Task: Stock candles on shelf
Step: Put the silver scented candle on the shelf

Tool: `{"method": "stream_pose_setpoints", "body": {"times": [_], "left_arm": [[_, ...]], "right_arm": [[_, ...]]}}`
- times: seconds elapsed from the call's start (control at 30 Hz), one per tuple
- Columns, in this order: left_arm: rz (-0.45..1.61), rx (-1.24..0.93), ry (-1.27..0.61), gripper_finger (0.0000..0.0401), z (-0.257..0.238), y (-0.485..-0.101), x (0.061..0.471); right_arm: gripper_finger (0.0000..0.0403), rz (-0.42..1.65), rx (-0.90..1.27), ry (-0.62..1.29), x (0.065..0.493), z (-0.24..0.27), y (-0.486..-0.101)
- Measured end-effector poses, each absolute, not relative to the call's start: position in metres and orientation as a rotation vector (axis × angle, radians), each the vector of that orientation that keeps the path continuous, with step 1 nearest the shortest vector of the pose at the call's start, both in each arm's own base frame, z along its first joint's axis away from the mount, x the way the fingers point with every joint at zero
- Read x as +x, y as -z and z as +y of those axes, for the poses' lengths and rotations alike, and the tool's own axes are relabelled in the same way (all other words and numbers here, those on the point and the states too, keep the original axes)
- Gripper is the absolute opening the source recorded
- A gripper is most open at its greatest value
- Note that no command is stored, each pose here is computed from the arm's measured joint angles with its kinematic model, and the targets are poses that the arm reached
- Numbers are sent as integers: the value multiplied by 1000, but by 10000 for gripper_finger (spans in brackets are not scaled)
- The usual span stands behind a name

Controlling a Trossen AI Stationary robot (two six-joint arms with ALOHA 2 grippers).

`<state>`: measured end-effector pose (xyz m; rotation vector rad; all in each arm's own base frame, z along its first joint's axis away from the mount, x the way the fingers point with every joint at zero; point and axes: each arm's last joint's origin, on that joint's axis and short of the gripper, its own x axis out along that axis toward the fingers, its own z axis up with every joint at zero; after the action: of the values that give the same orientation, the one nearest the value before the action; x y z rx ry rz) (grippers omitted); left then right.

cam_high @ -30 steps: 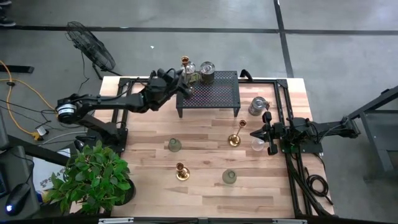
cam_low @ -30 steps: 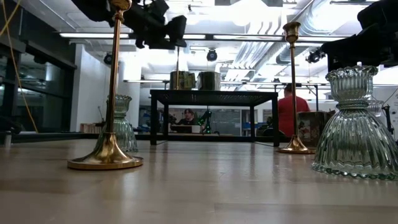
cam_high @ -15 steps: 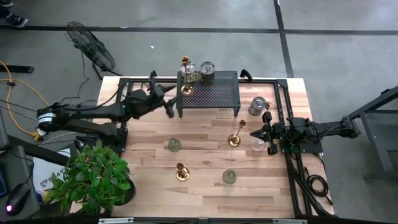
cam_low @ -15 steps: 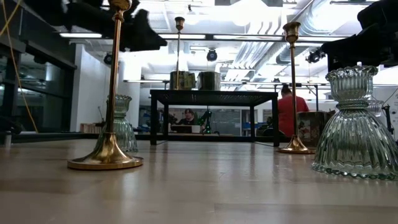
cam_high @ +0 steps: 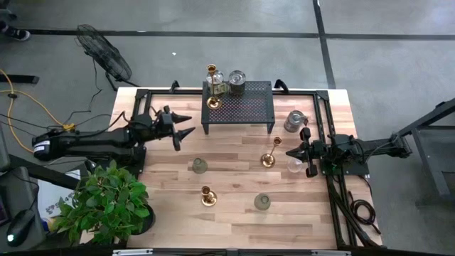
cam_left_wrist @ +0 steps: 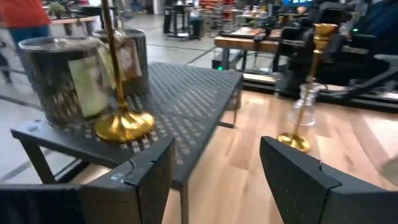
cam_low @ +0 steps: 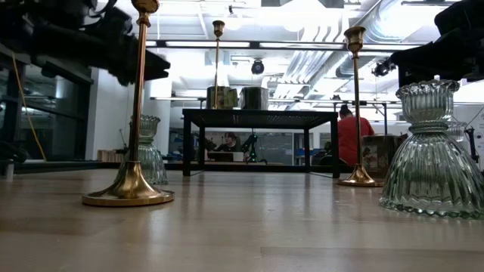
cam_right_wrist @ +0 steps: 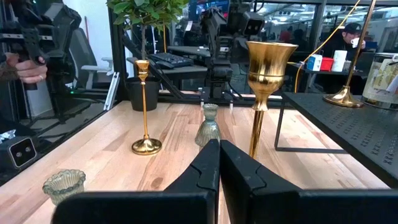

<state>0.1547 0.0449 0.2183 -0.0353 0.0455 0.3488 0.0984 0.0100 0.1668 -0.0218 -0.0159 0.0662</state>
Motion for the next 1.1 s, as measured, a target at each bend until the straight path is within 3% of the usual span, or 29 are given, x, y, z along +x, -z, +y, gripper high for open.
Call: {"method": "stream_pose_setpoints", "body": {"times": [0.73, 1.1], "left_arm": [[-13, -91, -133, 230, 29, -172, 120], [-14, -116, -118, 230, 28, -174, 117]], "right_arm": [[3, -16, -22, -66, 98, 10, -167], [3, -16, -22, -66, 98, 10, -167]]}}
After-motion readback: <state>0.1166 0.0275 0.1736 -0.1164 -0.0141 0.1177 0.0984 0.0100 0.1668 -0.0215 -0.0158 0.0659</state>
